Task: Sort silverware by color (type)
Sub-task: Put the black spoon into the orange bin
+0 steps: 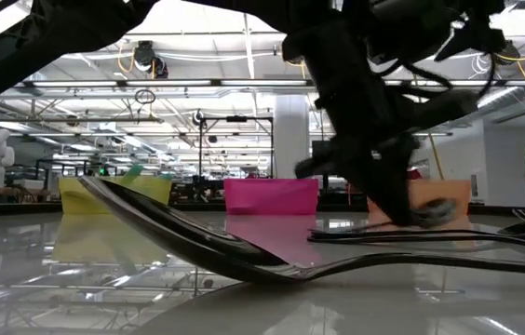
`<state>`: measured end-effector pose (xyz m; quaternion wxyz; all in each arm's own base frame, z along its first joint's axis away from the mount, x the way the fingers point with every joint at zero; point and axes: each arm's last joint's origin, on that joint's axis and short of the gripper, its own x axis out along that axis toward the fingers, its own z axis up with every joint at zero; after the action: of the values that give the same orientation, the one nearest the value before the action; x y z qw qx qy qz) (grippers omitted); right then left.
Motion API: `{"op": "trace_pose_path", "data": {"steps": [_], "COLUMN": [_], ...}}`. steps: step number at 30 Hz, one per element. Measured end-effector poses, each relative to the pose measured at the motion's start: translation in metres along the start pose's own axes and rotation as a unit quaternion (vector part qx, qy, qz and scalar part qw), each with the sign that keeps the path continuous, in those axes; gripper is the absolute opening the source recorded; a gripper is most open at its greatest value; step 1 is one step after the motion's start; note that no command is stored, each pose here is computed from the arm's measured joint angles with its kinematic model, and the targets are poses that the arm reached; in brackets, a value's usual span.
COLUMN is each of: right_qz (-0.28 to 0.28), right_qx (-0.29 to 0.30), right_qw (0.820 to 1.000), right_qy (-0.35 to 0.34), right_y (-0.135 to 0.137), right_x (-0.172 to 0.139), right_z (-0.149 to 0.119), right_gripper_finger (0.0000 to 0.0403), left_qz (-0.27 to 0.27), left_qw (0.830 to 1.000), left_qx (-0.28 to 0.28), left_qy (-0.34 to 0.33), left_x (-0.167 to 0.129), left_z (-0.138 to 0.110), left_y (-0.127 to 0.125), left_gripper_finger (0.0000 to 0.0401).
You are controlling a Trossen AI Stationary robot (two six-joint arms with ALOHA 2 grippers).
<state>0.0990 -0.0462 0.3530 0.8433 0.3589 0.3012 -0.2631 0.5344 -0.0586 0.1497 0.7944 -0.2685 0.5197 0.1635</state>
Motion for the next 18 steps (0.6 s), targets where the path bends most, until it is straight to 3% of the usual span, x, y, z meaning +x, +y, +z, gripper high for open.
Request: {"op": "trace_pose_path", "data": {"steps": [4, 10, 18], "right_qz": [0.008, 0.033, 0.048], "right_qx": [-0.011, -0.029, 0.008], "right_qw": [0.999, 0.994, 0.989], "right_qy": [-0.039, -0.101, -0.143], "right_y": [0.005, 0.013, 0.011], "right_x": [-0.019, -0.050, -0.065], "right_z": [0.006, 0.014, 0.009], "right_gripper_finger": [0.0212, 0.0212, 0.0212], "left_qz": [0.037, 0.021, -0.016], "left_qw": [0.999, 0.997, 0.985], "left_qx": [-0.010, -0.019, -0.064], "left_qy": [-0.031, -0.069, -0.160], "left_x": [-0.024, -0.067, -0.138], "left_z": [0.011, 0.026, 0.049], "left_y": [0.009, 0.011, 0.017], "left_gripper_finger": [0.0002, 0.0001, 0.0001]}}
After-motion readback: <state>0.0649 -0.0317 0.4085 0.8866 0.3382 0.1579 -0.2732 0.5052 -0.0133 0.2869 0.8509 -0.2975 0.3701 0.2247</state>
